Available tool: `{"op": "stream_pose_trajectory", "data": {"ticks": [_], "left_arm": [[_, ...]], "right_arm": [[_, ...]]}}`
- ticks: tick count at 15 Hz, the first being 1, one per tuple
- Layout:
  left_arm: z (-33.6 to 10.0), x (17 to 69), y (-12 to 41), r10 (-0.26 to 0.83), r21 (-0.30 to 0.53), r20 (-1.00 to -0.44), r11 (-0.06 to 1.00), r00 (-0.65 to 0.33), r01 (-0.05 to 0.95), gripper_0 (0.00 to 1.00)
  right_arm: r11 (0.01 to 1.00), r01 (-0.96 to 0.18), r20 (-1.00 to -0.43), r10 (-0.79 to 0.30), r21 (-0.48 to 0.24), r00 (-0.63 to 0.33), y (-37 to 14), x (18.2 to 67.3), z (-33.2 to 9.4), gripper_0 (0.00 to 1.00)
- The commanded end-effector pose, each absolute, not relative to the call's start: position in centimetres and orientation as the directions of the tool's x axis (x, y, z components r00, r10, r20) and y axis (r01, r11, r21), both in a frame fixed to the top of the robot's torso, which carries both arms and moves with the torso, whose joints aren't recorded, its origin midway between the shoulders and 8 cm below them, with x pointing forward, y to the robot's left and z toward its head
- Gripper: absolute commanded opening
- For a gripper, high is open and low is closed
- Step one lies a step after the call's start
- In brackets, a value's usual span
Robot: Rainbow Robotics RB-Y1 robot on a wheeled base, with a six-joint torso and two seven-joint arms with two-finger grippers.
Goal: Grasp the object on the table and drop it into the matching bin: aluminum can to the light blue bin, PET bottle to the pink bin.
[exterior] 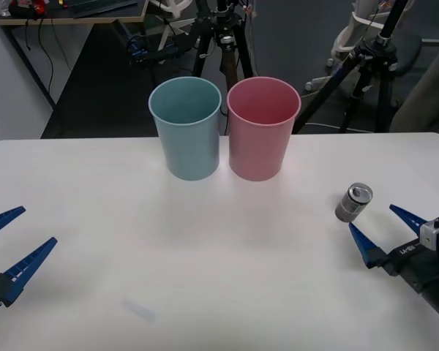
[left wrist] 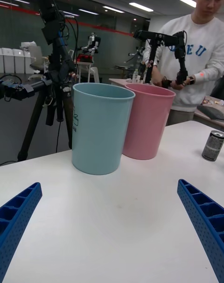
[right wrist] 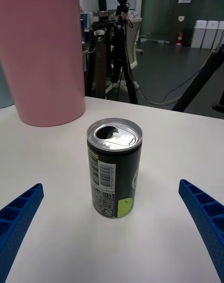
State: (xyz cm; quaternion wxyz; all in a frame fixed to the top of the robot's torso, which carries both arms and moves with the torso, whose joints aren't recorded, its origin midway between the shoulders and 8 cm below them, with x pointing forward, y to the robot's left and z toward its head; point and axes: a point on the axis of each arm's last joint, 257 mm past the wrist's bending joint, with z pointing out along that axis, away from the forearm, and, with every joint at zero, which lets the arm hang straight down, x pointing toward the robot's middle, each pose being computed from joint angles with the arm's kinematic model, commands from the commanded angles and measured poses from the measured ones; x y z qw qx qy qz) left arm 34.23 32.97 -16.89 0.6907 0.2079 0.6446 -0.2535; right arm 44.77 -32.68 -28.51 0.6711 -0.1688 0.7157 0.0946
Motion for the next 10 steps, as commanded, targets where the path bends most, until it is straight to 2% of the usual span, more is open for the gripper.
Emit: {"op": "stream_pose_trajectory", "data": {"ticks": [1,10], "left_arm": [[-16.9,34.2,33.0,-0.082,-0.039,-0.996,0.785,0.041,0.618,1.00],[-16.9,34.2,33.0,-0.082,-0.039,-0.996,0.785,0.041,0.618,1.00]], "right_arm": [[0.922,-0.377,-0.991,-0.121,-0.093,-0.052,-31.6,45.6,-29.1,1.00],[0.932,-0.334,-0.985,-0.167,-0.142,-0.047,-31.3,48.4,-28.5,1.00]]}}
